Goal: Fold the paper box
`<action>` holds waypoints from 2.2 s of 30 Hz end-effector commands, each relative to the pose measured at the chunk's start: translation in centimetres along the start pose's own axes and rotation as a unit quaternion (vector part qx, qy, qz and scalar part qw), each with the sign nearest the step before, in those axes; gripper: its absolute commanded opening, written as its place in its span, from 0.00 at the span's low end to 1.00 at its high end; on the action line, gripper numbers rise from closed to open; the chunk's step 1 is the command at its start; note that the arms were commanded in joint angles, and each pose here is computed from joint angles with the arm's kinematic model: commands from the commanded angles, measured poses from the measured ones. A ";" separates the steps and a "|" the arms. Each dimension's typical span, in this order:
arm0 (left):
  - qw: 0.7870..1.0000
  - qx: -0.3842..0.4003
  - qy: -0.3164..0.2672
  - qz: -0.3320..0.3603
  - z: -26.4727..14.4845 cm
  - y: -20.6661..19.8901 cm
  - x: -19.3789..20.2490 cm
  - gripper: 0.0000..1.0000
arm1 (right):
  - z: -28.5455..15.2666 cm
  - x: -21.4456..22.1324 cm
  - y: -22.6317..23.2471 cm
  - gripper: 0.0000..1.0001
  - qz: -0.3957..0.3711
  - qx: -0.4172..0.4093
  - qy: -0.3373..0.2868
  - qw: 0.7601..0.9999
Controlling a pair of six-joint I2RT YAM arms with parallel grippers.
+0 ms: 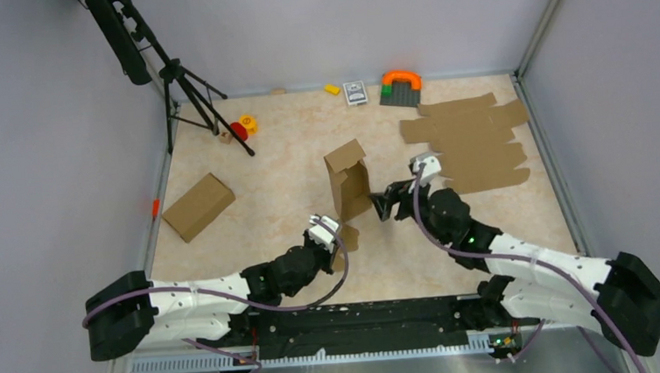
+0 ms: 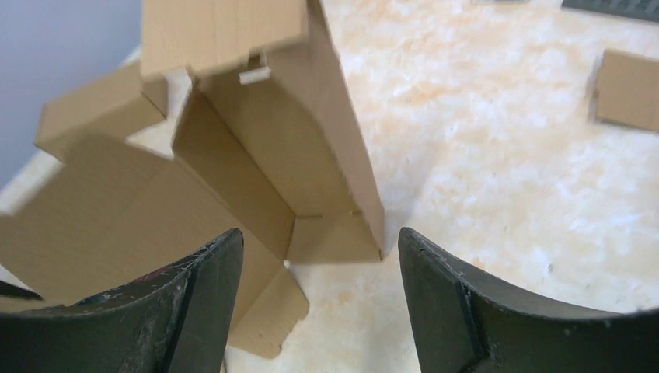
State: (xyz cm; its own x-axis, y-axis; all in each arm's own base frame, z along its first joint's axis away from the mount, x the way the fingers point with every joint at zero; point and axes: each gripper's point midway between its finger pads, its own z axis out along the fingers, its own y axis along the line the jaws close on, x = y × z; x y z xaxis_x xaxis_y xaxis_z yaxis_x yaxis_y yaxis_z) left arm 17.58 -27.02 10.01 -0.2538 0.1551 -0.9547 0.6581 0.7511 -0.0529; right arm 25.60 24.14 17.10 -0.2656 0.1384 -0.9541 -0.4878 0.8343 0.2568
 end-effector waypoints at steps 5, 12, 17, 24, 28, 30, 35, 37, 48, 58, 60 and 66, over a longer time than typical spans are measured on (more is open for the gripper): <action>0.999 0.014 0.034 0.017 -0.3 -0.1 2.1 0.00 | 0.5 -9.4 0.8 0.89 0.078 -0.012 -0.014 0.997; 0.999 0.012 0.034 0.015 -0.4 0.0 2.0 0.05 | 3.8 -11.9 0.9 0.95 0.177 0.033 0.031 0.983; 0.999 0.010 0.033 0.006 -0.6 -0.1 1.1 0.34 | 4.9 -12.2 0.9 0.95 0.223 0.054 0.039 0.973; 0.999 0.020 0.023 -0.007 -1.6 -0.6 -1.8 0.60 | 4.0 -11.1 0.2 0.96 0.204 0.059 0.038 0.977; 1.000 0.014 0.023 -0.015 -2.5 -0.3 -3.4 0.73 | 3.2 -11.8 -1.0 0.96 0.190 0.088 0.028 0.977; 0.999 0.019 0.021 -0.020 -3.0 -0.4 -4.3 0.76 | 2.9 -12.6 -1.5 0.96 0.182 0.100 0.024 0.978; 0.999 0.009 0.016 -0.029 -3.2 0.0 -4.1 0.73 | 3.0 -13.5 -2.3 0.96 0.138 0.104 0.035 0.984; 1.000 -0.009 0.016 -0.026 -2.9 0.6 -3.5 0.71 | 3.4 -13.2 -2.9 0.96 0.129 0.100 0.051 0.985; 0.999 -0.041 0.013 -0.033 -1.4 1.1 -3.8 0.68 | 3.9 -8.1 -1.8 0.91 0.063 -0.026 0.089 0.994; 0.995 -0.070 -0.011 -0.069 -1.2 2.1 -4.8 0.39 | 4.4 -3.6 -2.6 0.75 -0.002 -0.068 0.050 0.996; 0.995 -0.065 -0.014 -0.074 -1.2 1.9 -5.1 0.33 | 4.6 -3.0 -3.1 0.73 -0.002 -0.058 0.055 0.997; 0.994 -0.080 -0.012 -0.071 -1.6 2.5 -6.1 0.00 | 3.7 -4.0 -3.3 0.73 0.008 -0.048 0.027 0.998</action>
State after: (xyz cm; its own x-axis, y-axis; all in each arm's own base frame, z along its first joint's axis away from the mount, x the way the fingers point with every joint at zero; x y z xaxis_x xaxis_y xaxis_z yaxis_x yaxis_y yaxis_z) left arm 18.82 -24.75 13.05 -0.3466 0.0974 -0.9330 0.5192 0.8482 -0.1044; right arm 30.64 23.34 16.07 -0.4334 0.0555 -0.8995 -0.5472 0.7768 0.3117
